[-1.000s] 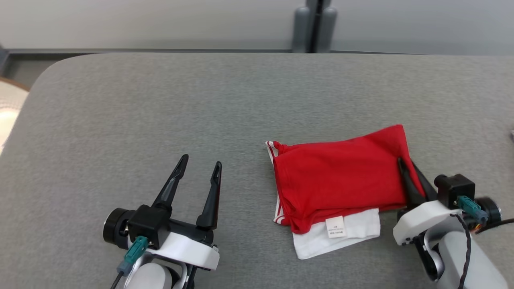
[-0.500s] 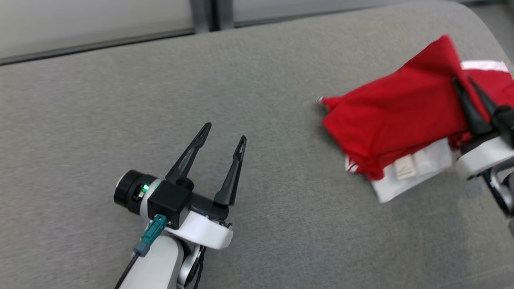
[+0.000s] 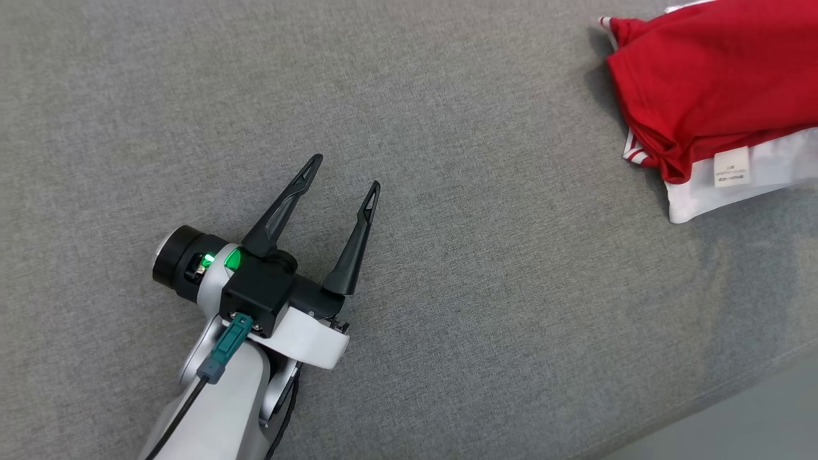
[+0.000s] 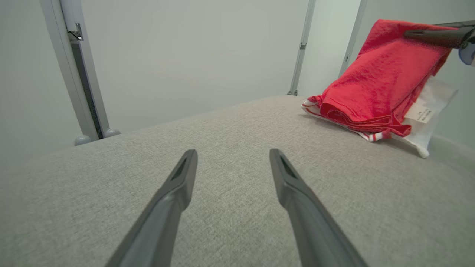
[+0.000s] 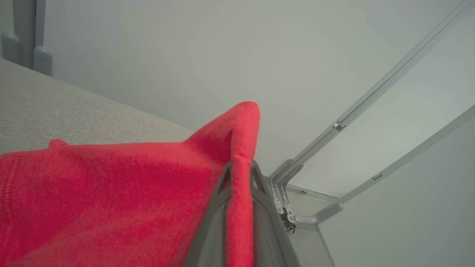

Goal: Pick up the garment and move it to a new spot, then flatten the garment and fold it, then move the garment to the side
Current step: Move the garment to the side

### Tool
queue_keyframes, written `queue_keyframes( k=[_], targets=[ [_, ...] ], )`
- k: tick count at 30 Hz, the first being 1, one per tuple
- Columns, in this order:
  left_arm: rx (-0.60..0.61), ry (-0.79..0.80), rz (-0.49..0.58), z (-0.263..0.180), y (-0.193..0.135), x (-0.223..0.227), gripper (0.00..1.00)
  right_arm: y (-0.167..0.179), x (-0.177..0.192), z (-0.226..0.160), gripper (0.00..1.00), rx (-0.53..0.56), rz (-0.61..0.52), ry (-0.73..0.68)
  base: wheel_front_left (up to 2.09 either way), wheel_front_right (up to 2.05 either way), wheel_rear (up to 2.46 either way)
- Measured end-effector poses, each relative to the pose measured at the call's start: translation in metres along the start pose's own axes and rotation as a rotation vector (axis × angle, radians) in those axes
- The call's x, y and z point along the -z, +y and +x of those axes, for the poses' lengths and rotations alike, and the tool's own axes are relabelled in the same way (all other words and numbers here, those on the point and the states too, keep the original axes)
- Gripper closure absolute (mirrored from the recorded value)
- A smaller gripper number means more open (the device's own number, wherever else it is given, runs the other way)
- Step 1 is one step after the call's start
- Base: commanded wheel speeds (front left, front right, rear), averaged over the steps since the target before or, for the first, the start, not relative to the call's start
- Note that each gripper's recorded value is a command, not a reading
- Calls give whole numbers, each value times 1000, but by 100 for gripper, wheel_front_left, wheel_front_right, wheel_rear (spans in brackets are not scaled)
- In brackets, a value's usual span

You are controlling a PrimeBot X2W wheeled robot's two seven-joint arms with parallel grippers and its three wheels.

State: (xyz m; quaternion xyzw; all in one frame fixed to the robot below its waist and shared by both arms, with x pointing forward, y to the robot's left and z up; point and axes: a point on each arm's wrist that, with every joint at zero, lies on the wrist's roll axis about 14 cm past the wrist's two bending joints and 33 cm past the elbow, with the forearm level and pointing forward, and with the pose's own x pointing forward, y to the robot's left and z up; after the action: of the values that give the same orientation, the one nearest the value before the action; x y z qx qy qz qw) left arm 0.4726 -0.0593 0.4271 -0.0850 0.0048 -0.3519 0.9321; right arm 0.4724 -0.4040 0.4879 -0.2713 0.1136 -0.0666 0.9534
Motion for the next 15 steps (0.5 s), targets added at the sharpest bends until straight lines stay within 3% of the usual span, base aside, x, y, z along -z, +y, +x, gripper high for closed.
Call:
queue_keyframes(
  k=[7,8,9,15],
  targets=[
    [7,-4,-20,5,2,7,0,-14,32,5,100,44,-15,103,0,0,0],
    [5,-6,-20,5,4,7,0,-17,40,5,55,60,-3,128,0,0,0],
    [0,-6,-20,5,5,7,0,-18,46,5,0,69,7,148,0,0,0],
    [-49,-9,-20,0,19,2,0,-2,38,23,0,57,31,115,0,0,0]
  ],
)
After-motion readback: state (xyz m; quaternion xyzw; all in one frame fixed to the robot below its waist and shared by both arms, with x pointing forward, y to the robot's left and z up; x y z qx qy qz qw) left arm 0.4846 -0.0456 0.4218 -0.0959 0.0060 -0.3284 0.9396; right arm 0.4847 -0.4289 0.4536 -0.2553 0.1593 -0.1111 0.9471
